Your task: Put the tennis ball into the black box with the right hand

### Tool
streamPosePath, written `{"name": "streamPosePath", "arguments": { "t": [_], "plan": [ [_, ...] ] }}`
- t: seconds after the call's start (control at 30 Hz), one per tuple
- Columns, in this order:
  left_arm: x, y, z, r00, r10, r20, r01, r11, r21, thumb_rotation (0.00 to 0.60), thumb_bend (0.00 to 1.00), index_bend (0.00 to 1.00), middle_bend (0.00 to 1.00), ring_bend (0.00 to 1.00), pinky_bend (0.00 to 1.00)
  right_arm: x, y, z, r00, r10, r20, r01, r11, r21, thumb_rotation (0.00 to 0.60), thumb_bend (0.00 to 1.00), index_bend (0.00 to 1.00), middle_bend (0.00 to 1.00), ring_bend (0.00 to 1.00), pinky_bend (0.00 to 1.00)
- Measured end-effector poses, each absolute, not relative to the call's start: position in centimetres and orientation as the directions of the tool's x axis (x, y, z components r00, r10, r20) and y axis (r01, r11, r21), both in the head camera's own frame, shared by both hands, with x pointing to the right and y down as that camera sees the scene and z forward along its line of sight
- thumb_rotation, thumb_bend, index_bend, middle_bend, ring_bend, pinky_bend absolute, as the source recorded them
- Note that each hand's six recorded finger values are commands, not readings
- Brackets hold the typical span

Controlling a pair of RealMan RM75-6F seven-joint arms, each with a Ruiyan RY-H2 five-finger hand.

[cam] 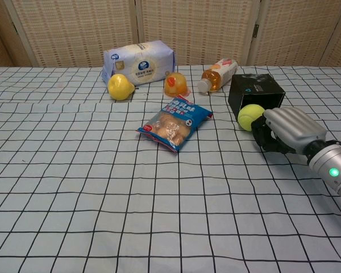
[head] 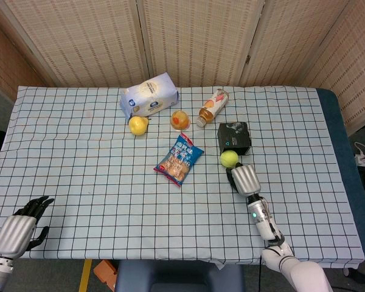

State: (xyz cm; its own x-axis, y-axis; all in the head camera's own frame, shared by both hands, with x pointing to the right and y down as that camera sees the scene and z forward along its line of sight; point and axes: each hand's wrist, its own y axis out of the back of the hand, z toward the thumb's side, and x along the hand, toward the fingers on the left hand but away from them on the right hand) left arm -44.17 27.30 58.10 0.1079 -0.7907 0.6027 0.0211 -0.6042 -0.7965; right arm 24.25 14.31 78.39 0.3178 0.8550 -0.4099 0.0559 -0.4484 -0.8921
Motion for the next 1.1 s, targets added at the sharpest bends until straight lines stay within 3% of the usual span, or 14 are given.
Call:
{"name": "streamPosePath", "arguments": {
  "t": [0.13, 0.23, 0.67, 0.83, 1.1],
  "plan": [
    [-44.1, 27.3, 58.1, 0.109, -0.789, 0.605, 0.023, -0.606, -0.795, 0.6, 0.44, 0.14, 0.1, 0.11, 0.37, 24.2, 14.4, 78.3, 0.322, 0.856, -0.404, 0.075, -0.448, -0.891, 0.6, 0.34, 0.38, 0.41, 0.3, 0.77],
    [-44.1, 27.3, 58.2, 0.109, -0.788, 0.606, 0.024, -0.607, -0.794, 0.6, 0.44, 0.14, 0.1, 0.11, 0.37, 24.2, 14.4, 78.3, 0.325, 0.856, -0.403, 0.089, -0.452, -0.888, 0.6, 0.28, 0.29, 0.34, 0.23, 0.72],
    [-44.1, 27.3, 58.1, 0.109, -0.79, 0.604, 0.021, -0.605, -0.796, 0.6, 0.45, 0.14, 0.1, 0.11, 0.37, 24.1, 14.6, 78.4, 0.332, 0.852, -0.405, 0.119, -0.464, -0.878, 0.6, 0.2, 0.01, 0.09, 0.01, 0.51],
    [-44.1, 27.3, 58.1, 0.109, -0.789, 0.604, 0.02, -0.606, -0.795, 0.6, 0.45, 0.14, 0.1, 0.11, 0.37, 24.1, 14.6, 78.1, 0.333, 0.856, -0.395, 0.149, -0.462, -0.875, 0.6, 0.19, 0.01, 0.09, 0.01, 0.42],
    [-44.1, 27.4, 58.1, 0.11, -0.788, 0.605, 0.019, -0.607, -0.794, 0.6, 0.44, 0.14, 0.1, 0.11, 0.37, 24.9, 14.6, 76.8, 0.323, 0.874, -0.363, 0.154, -0.427, -0.891, 0.6, 0.19, 0.15, 0.11, 0.02, 0.42]
  ]
}}
